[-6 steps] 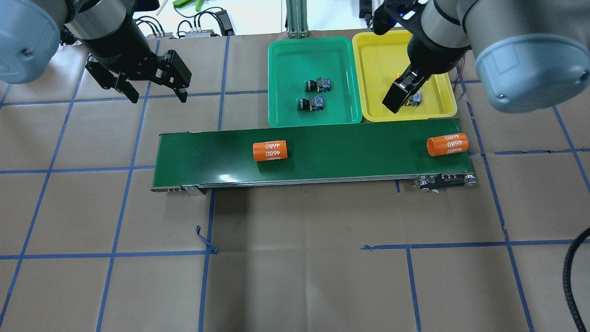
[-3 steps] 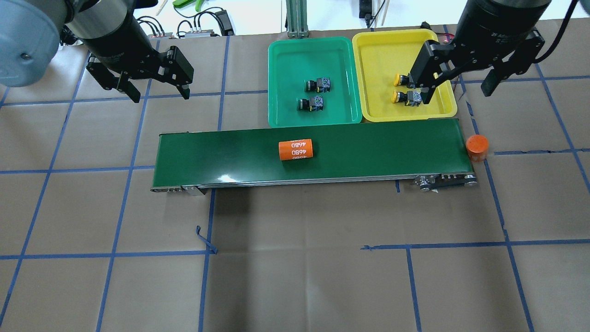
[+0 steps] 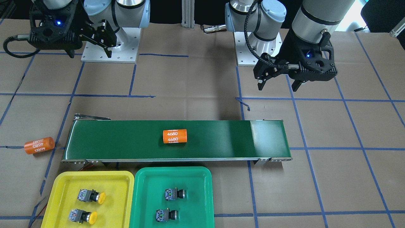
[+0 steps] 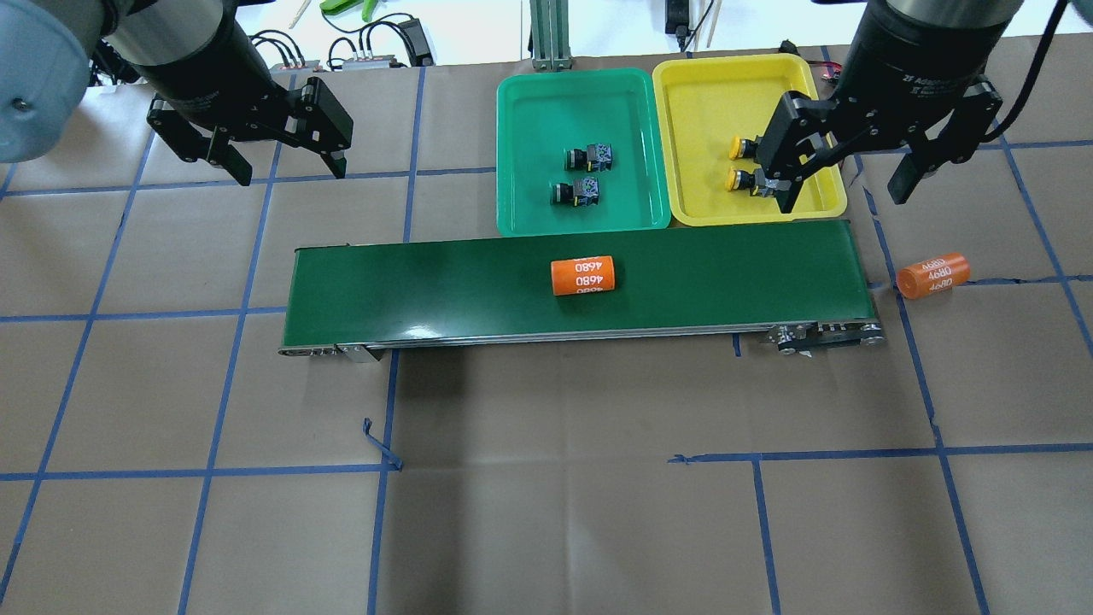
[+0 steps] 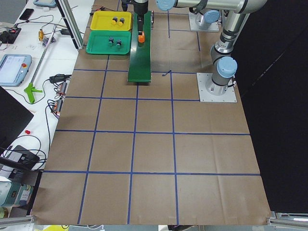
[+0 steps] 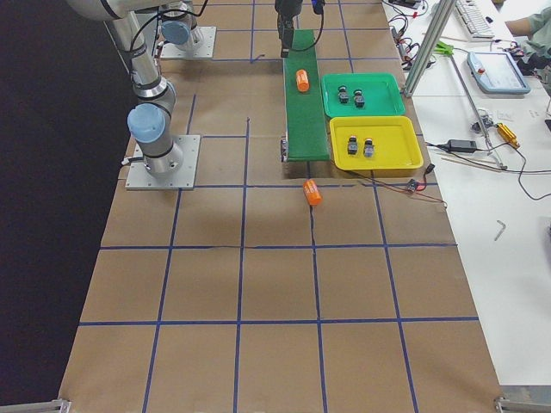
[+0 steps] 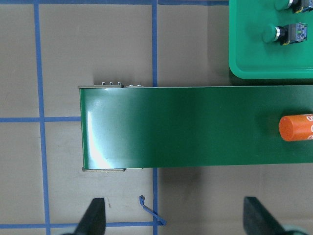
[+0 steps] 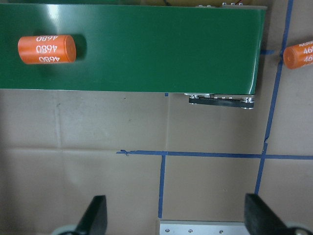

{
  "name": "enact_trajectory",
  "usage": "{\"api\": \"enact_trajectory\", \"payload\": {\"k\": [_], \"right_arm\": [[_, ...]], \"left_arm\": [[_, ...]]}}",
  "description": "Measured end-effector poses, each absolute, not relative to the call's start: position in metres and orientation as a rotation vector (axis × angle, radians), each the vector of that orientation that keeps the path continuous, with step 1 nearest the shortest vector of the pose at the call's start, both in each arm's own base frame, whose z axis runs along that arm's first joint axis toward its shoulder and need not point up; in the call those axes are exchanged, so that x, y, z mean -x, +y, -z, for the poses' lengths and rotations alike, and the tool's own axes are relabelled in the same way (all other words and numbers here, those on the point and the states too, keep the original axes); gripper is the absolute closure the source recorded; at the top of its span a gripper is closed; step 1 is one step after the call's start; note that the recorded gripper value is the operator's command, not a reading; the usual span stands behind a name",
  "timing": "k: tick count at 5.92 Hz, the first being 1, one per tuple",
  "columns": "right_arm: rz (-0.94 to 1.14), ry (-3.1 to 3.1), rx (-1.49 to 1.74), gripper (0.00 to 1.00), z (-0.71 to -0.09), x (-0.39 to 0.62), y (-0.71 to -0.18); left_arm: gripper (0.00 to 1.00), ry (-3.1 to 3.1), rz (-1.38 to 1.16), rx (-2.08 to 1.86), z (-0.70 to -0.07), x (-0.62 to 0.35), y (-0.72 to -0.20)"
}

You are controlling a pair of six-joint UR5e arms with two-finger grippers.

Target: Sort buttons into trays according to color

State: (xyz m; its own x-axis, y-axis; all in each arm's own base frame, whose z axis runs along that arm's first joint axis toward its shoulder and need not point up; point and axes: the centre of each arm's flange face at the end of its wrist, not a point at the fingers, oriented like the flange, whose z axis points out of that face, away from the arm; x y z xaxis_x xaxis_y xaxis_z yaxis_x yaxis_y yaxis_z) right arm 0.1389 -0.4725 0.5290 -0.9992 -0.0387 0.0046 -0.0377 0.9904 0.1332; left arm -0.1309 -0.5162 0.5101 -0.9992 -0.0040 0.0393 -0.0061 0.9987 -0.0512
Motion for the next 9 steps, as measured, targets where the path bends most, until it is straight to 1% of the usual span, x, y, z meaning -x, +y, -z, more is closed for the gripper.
{"api": "enact_trajectory", "payload": {"k": [2,5,9], "right_arm": [[0.253,-3.122,0.038,0.0,-0.5119,-0.1394,-0.4813],[0.187,-3.124,0.067,0.0,-0.5137,-0.1388,-0.4869],[0.181,-3.126,0.068,0.0,-0.5134,-0.1389,-0.4876]], "left_arm": [[0.01,-3.107,-0.063,-0.015,-0.5155,0.1293,-0.5131],[0.01,-3.111,-0.035,-0.01,-0.5139,0.128,-0.5122],[0.01,-3.112,-0.025,0.02,-0.5108,0.1223,-0.5135]]}}
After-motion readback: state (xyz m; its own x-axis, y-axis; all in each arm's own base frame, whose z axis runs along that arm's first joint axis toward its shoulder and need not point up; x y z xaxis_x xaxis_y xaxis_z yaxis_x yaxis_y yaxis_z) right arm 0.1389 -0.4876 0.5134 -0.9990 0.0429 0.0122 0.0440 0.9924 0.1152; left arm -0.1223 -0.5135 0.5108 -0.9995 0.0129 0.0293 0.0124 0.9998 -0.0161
